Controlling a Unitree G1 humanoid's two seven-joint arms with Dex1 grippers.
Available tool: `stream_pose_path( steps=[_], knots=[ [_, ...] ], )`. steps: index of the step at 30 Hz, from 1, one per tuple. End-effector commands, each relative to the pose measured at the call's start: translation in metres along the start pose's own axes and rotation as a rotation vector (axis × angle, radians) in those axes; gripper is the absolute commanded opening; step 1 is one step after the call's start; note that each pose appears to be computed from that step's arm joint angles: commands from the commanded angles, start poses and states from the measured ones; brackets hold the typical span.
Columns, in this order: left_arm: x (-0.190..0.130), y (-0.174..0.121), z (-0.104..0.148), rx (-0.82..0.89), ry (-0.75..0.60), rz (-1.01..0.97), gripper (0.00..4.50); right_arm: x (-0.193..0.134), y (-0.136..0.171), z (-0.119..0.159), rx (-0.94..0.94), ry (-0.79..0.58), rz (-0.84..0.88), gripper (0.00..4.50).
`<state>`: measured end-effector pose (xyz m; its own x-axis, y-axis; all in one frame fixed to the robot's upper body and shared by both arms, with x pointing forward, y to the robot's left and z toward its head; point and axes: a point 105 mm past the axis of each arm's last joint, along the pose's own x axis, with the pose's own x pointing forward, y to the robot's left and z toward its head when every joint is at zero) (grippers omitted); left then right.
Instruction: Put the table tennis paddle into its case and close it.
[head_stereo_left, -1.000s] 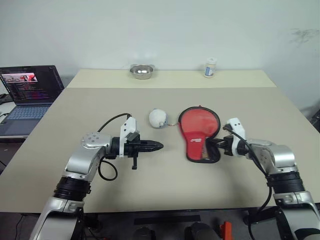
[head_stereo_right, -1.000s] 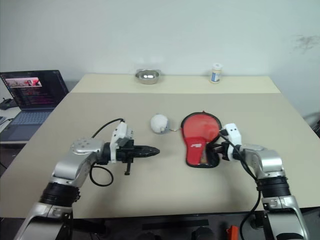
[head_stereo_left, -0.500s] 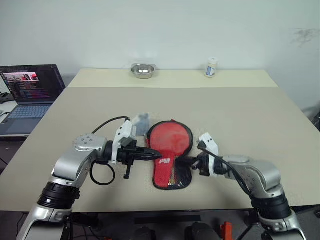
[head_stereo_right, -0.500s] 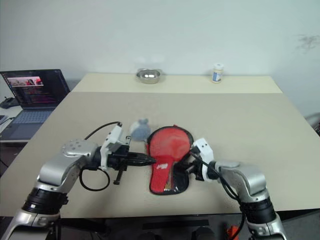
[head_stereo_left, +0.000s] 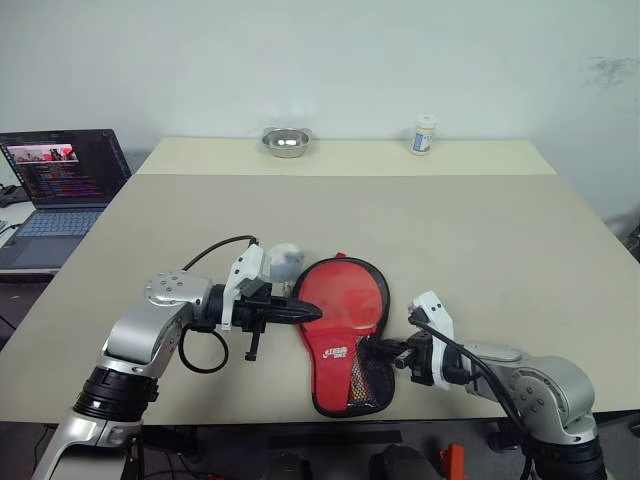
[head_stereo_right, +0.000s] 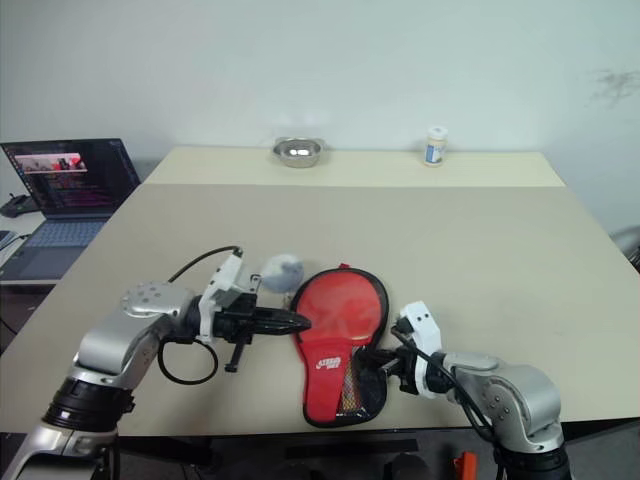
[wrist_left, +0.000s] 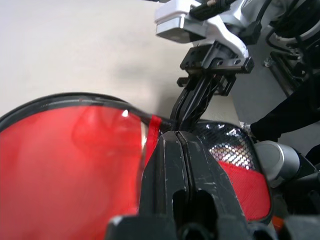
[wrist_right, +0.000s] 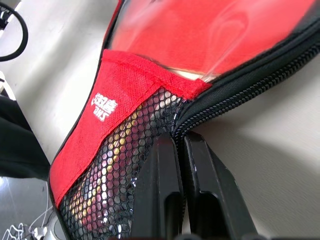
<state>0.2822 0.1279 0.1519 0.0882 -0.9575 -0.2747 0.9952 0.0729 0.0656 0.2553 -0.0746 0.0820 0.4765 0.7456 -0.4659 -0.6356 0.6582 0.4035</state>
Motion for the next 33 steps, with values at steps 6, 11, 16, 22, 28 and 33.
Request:
stream_pose_path(
  steps=[6,11,16,22,28,33],
  knots=[
    [-0.001,0.003,0.002,0.032,-0.003,0.007,0.0,-0.004,0.0,-0.004,0.015,0.007,-0.023,0.01],
    [-0.001,0.005,0.001,0.045,0.001,0.025,0.0,-0.007,-0.001,-0.002,-0.009,0.008,-0.026,0.52],
    [-0.001,0.004,0.002,0.061,-0.008,0.041,0.0,-0.028,0.007,-0.003,-0.286,0.078,-0.007,2.13],
    [-0.001,0.009,0.001,0.068,-0.01,0.087,0.0,-0.05,0.011,0.037,-0.518,0.004,0.026,4.28],
    [-0.004,0.02,0.003,0.056,-0.01,0.171,0.0,-0.026,0.024,0.1,-0.511,-0.239,0.111,4.46],
    [-0.014,0.034,0.009,0.04,-0.04,0.282,0.18,0.02,0.029,0.093,-0.492,-0.221,0.148,4.49]
  ],
)
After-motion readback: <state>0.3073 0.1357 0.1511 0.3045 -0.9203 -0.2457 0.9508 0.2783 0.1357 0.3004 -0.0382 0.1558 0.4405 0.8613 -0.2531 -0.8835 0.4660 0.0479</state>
